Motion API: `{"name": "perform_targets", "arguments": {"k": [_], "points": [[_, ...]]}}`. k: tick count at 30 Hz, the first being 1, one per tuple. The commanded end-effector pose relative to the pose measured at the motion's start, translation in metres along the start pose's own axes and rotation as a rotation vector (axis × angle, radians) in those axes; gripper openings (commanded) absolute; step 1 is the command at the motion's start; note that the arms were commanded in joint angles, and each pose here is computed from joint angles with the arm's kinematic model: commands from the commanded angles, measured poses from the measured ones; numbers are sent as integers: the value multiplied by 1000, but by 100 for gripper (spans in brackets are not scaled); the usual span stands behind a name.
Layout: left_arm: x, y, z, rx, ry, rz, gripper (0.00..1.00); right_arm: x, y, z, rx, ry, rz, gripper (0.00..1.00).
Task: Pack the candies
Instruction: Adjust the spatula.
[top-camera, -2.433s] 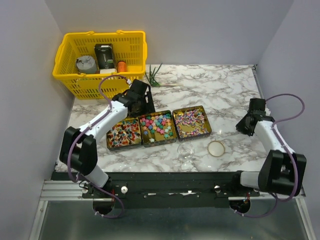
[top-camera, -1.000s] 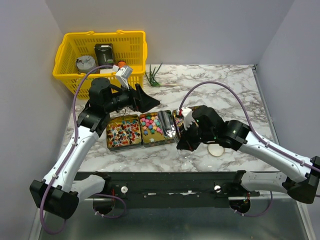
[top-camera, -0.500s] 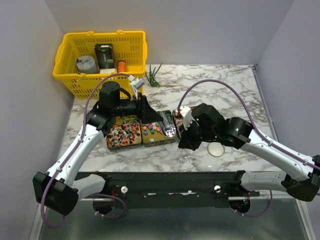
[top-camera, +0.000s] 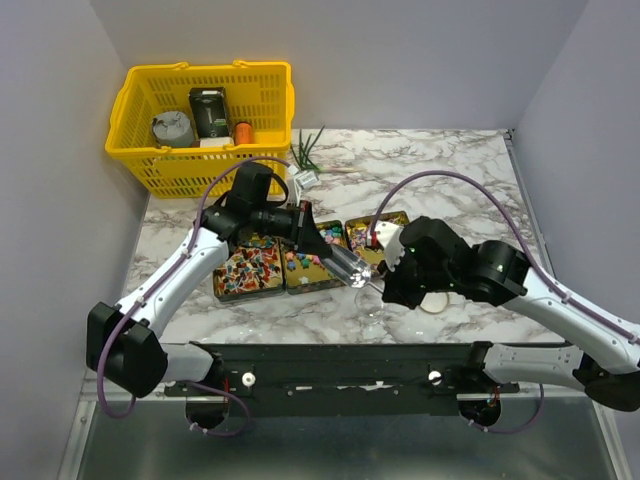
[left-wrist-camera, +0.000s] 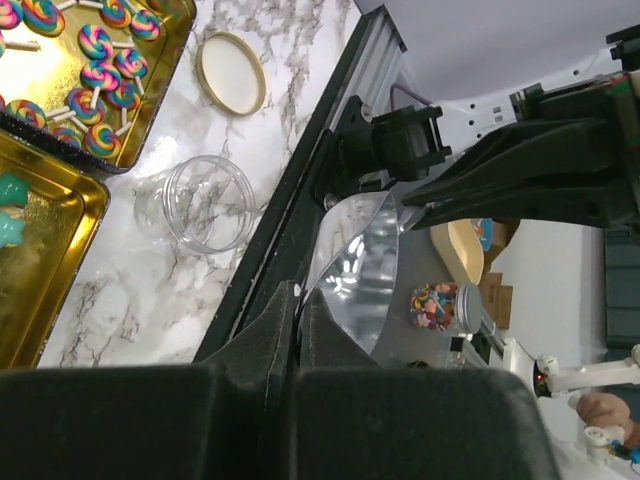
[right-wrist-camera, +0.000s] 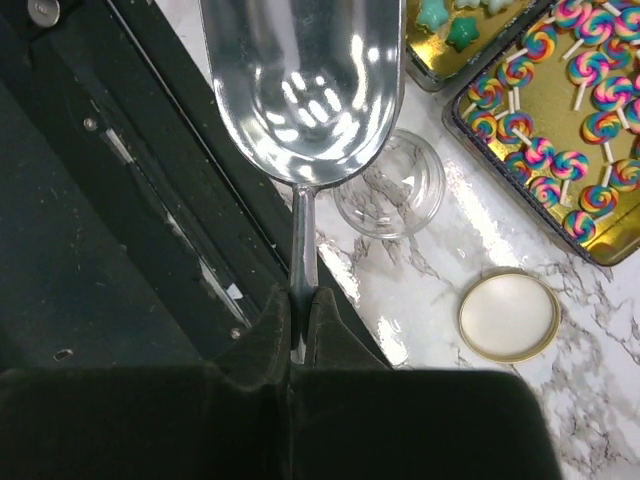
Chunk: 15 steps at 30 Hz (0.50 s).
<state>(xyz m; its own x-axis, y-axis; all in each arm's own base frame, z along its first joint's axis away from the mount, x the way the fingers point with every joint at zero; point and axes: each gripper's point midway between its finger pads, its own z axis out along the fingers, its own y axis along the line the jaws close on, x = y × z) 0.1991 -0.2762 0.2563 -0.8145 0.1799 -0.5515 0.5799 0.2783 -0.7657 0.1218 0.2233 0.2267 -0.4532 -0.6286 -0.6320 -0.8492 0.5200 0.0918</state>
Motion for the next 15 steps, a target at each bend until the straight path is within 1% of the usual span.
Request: {"name": "perform_targets", "arguments": {"k": [1,2,3,4,5,6,7,8,11,13,15], "points": [[-11,-8,2,-23,-15,-15,0,-29,-5,-14,52,-185,44,18],[-16,-10,3,-26,-29,-76,0,-29,-10,-13,81,-200,63,43],[-20,-12,4,-25,-38,-98,0,-28,-12,-12,88,-212,73,53],[-26,-15,4,-20,-52,-113,0,-31,-14,-17,103,-258,87,63],[-29,-16,6,-18,-55,-161,0,-24,-20,-12,131,-252,98,82],[-30,-17,6,-14,-56,-187,0,-23,-24,-15,154,-270,104,93],[-34,-19,6,-10,-62,-200,0,-25,-31,-22,188,-323,108,100],[-34,-19,7,-10,-59,-218,0,-18,-35,-20,208,-328,109,100],[-33,-20,7,-24,-41,-285,0,-18,-46,-29,264,-391,92,100],[-32,-20,7,-30,-34,-324,0,-17,-48,-30,279,-384,68,98],[-30,-17,8,-45,-26,-343,0,-20,-47,-30,271,-382,50,87]]}}
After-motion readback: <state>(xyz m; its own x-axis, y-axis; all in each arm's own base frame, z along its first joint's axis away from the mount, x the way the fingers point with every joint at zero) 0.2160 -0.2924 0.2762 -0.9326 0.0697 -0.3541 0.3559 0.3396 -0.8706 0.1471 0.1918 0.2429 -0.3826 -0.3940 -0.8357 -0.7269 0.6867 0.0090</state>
